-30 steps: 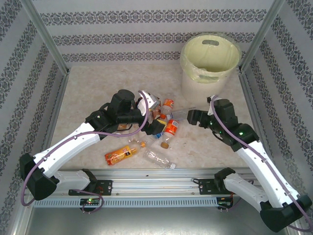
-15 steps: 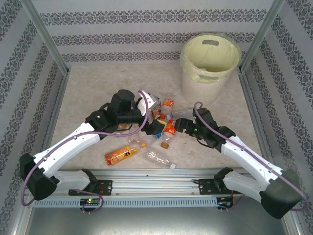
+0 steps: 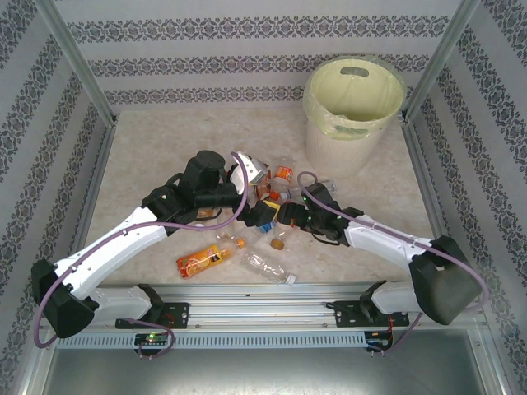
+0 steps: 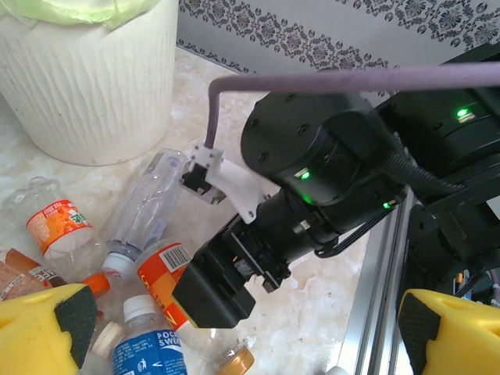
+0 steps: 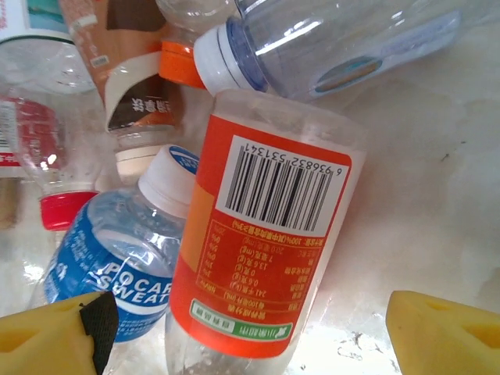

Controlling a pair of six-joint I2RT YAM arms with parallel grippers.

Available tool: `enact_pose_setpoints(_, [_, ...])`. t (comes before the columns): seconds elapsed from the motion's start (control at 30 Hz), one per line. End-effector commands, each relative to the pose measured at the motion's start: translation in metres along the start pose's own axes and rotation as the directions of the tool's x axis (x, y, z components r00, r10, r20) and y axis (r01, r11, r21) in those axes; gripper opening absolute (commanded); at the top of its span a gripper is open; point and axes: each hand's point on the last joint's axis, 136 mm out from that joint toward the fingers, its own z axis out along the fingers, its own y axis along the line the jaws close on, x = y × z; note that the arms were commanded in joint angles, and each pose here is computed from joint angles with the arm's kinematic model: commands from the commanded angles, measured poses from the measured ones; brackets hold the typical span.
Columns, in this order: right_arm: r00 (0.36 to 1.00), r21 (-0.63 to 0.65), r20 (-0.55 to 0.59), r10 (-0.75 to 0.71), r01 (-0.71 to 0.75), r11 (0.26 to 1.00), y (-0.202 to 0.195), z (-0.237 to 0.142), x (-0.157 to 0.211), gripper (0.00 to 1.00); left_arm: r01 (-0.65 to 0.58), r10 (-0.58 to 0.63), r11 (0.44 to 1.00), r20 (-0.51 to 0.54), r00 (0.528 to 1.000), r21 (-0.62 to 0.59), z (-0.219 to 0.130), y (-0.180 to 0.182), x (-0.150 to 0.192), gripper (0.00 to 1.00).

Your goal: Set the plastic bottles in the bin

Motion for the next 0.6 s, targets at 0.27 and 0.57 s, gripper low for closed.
enact_pose_setpoints(0.27, [0.998,0.010,0.024,0.049,-0.050,0.999,0.000,0.028,-0.005,0.78,-0.017,0.017,1.000,0.028,0.999,-0.007,-0.006,-0.002,-0.009,1.00])
enact_pose_setpoints(0.57, [0.994,0.024,0.044,0.098,-0.100,0.995,-0.008,0.039,-0.006,0.70,-0.021,0.021,1.000,0.029,0.999,-0.006,-0.007,-0.002,-0.010,1.00])
